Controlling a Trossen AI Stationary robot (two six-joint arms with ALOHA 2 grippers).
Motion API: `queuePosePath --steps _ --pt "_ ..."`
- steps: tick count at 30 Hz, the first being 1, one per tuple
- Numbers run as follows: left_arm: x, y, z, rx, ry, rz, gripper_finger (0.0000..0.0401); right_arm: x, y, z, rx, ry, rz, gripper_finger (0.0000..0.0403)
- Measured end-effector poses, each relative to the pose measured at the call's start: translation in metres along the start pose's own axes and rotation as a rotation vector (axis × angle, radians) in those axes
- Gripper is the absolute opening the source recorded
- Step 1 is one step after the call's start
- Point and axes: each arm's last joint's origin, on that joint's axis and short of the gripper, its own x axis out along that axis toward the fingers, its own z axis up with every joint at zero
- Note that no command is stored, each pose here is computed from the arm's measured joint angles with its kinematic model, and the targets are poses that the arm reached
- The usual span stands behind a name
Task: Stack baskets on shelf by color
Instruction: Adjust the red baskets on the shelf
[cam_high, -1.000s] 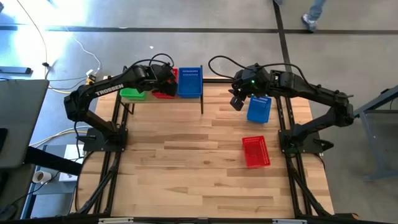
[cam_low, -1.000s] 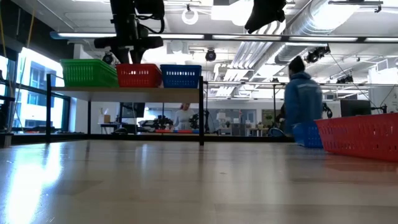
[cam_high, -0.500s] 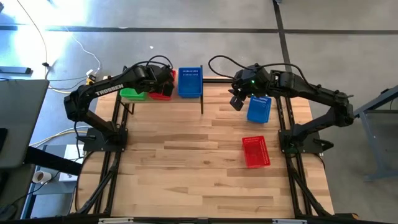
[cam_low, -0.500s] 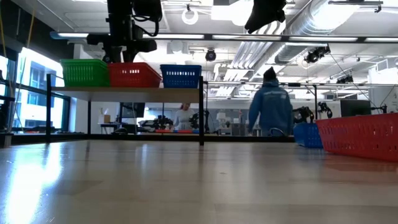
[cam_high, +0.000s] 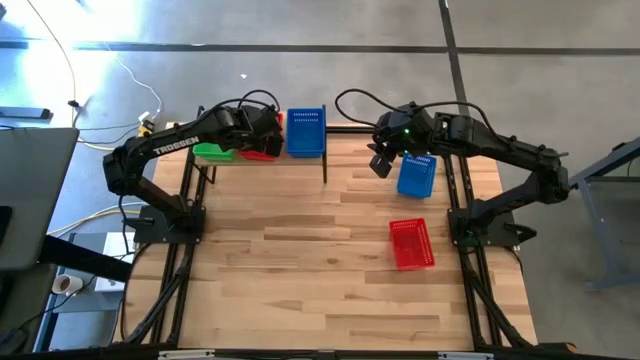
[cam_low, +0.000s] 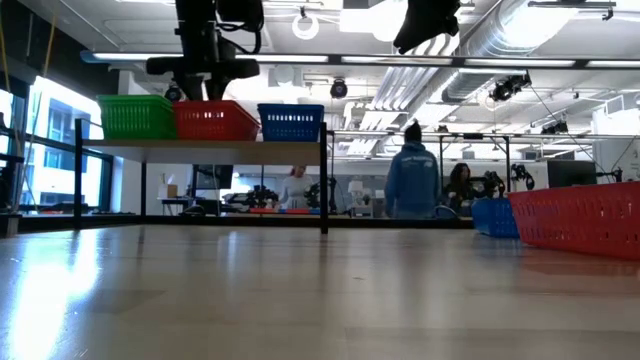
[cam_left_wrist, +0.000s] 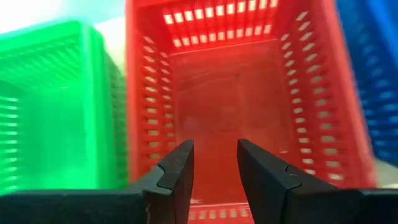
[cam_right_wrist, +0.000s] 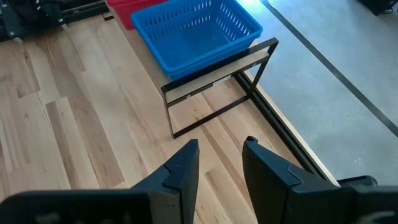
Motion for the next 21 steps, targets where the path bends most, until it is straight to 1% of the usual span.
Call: queuePosePath --steps 12,16,21 --pt "-0.004 -0.009 -0.007 -0.010 0.048 -0.081 0.0113 0.000 0.000 0.000 0.000 0.000 0.000 0.0110" --pt "-0.006 -0.012 -0.008 -0.024 0.040 -0.100 0.0113 0.000 0.000 0.000 0.000 0.000 0.000 0.0110" --pt "-0.008 -0.018 -0.006 -0.039 0.016 -0.153 0.0113 0.000 0.000 0.000 0.000 0.000 0.000 0.0110"
